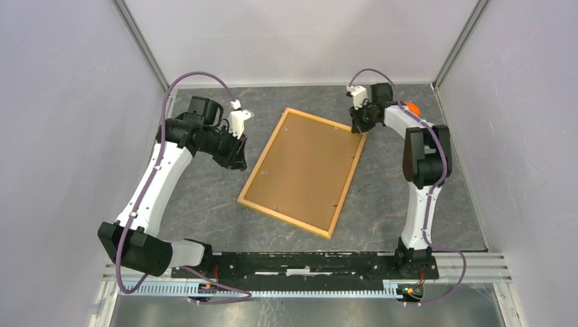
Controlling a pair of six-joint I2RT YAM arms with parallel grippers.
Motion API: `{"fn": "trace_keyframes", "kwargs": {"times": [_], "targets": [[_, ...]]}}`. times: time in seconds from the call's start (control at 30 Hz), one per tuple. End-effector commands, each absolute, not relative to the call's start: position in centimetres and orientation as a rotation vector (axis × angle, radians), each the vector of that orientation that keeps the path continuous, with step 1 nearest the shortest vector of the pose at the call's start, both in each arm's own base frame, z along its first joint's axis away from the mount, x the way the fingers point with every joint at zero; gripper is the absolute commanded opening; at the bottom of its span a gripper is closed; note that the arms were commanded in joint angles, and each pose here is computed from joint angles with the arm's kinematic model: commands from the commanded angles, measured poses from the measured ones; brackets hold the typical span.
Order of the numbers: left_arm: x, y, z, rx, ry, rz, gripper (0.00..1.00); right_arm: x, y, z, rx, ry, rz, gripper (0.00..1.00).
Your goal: Take the photo out of the frame
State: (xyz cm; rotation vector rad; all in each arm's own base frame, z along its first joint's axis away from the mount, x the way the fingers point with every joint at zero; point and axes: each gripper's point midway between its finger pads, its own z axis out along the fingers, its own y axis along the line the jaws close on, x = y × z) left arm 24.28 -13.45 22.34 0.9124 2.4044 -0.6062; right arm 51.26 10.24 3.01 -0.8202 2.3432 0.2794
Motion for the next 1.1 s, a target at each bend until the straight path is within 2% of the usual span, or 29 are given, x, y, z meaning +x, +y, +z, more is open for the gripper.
{"fn": "trace_keyframes", "kwargs": {"times": [0.0, 0.27, 0.5, 0.57, 0.63, 0.7, 0.77, 0.8, 0.9, 1.07], "targets": [[25.7, -13.5, 22.6, 0.941, 2.338, -0.557, 0.02, 45.8, 4.1, -1.9, -0.372, 2.679, 0.215, 0.00], [25.7, -13.4, 22.1, 0.935, 2.342, -0.540, 0.02, 38.3, 6.6, -0.4, -0.111, 2.648, 0.425, 0.00], [24.4, -14.0, 19.7, 1.080, 2.331, -0.465, 0.02, 32.4, 9.0, 0.1, -0.080, 2.645, 0.621, 0.02], [24.8, -13.8, 19.1, 1.060, 2.337, -0.430, 0.02, 30.9, 9.4, 0.1, -0.106, 2.656, 0.659, 0.16], [25.4, -13.7, 19.0, 1.034, 2.338, -0.406, 0.02, 29.9, 9.5, 0.5, -0.161, 2.665, 0.680, 0.26], [26.1, -13.8, 19.2, 1.004, 2.334, -0.399, 0.02, 29.4, 9.4, 1.2, -0.244, 2.651, 0.676, 0.41], [26.8, -13.8, 19.4, 0.966, 2.339, -0.391, 0.02, 30.0, 9.1, 2.2, -0.341, 2.601, 0.650, 0.57], [27.2, -13.7, 19.6, 0.946, 2.342, -0.389, 0.02, 30.9, 9.1, 2.9, -0.394, 2.564, 0.642, 0.62], [28.6, -13.2, 19.8, 0.898, 2.342, -0.348, 0.02, 34.1, 9.2, 4.9, -0.476, 2.470, 0.608, 0.67], [31.4, -12.6, 19.8, 0.843, 2.340, -0.247, 0.02, 39.6, 8.7, 6.5, -0.528, 2.405, 0.511, 0.71]]}}
